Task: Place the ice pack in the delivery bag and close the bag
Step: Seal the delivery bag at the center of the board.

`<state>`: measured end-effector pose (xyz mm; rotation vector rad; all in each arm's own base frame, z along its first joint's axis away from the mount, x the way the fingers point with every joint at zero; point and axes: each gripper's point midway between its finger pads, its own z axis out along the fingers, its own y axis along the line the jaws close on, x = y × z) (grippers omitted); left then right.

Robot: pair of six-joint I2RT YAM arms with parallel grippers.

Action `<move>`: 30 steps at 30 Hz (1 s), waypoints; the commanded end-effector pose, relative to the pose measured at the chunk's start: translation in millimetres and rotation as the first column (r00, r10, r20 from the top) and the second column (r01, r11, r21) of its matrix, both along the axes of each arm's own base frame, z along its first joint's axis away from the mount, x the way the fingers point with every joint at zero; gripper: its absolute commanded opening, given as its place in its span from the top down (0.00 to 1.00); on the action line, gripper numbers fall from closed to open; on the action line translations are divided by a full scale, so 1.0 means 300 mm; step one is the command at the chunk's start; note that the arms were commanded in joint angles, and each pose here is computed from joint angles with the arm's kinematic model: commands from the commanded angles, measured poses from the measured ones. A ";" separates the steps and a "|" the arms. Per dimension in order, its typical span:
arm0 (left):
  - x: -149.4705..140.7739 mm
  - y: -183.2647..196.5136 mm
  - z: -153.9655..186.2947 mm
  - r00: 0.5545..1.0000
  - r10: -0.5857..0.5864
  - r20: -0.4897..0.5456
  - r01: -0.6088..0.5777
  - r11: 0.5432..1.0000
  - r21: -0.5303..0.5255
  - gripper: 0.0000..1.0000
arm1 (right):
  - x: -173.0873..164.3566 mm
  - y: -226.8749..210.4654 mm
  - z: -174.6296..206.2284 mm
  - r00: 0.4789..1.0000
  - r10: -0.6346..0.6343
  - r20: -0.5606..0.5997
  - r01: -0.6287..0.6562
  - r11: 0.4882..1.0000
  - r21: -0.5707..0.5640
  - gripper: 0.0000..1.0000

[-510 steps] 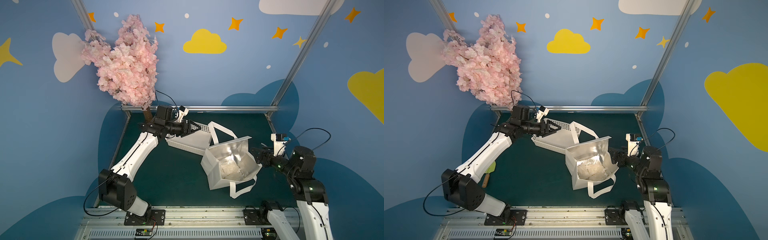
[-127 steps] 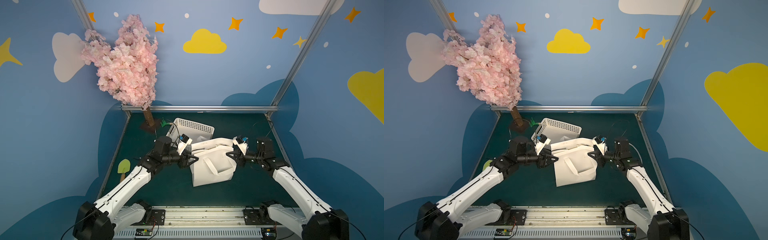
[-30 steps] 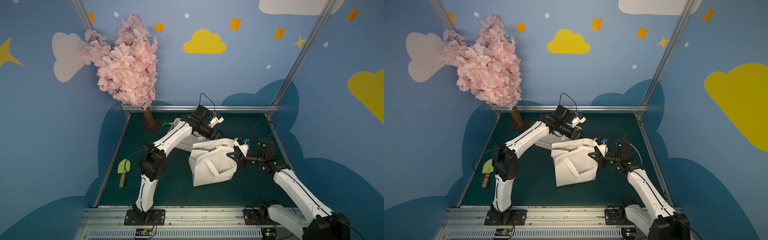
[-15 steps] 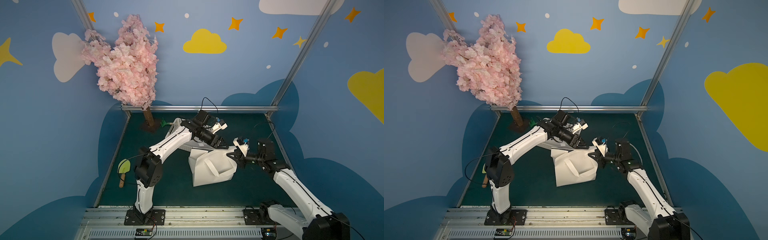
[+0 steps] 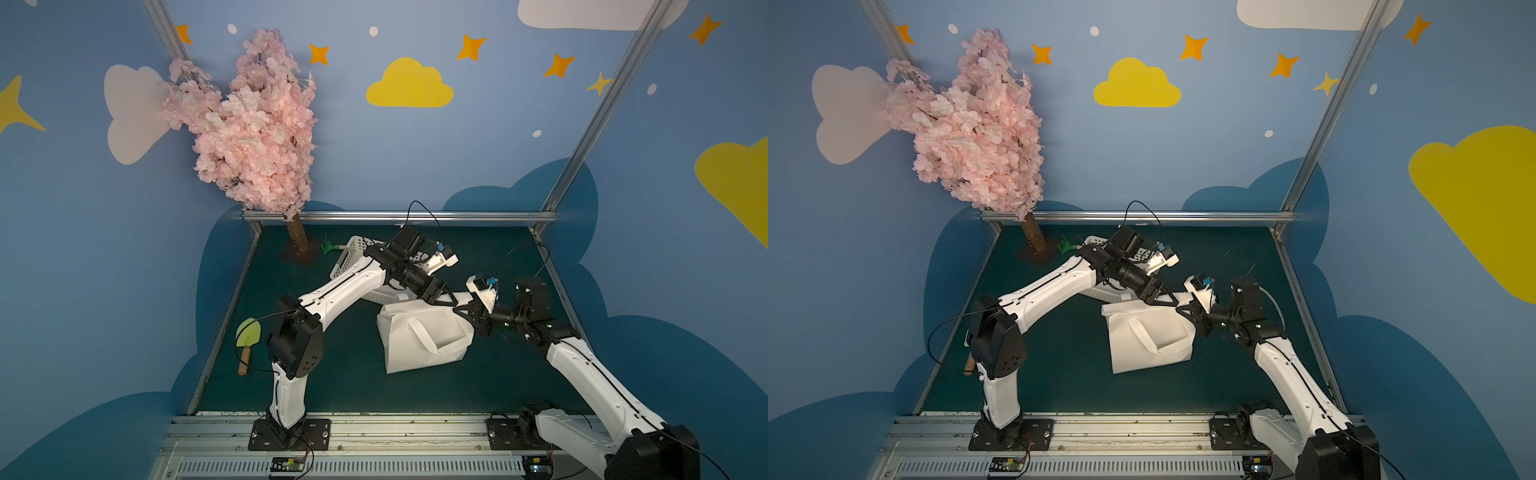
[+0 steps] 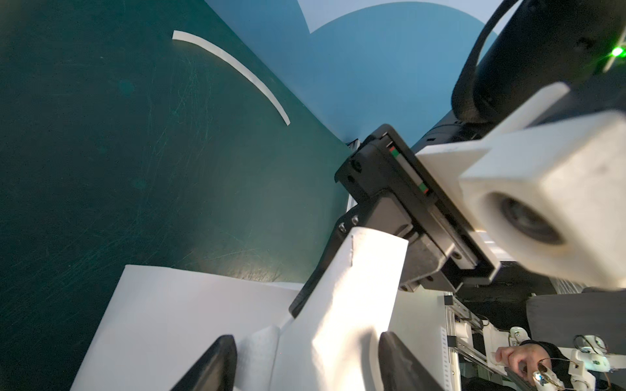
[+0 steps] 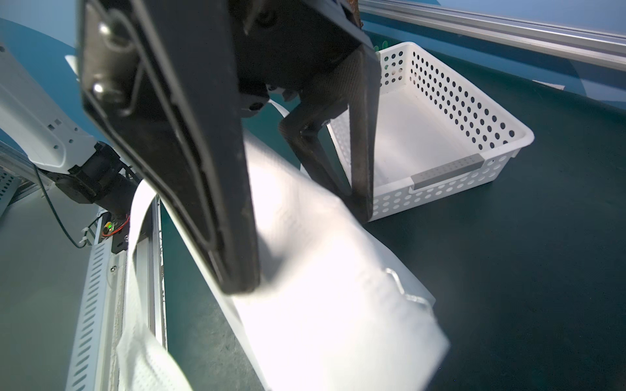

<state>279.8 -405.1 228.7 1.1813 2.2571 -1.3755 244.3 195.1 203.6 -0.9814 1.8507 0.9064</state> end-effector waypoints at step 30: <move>-0.040 0.038 -0.116 0.991 -0.066 0.115 0.045 0.983 0.177 0.39 | 0.002 0.016 0.049 0.997 0.071 0.004 -0.071 0.995 0.065 1.00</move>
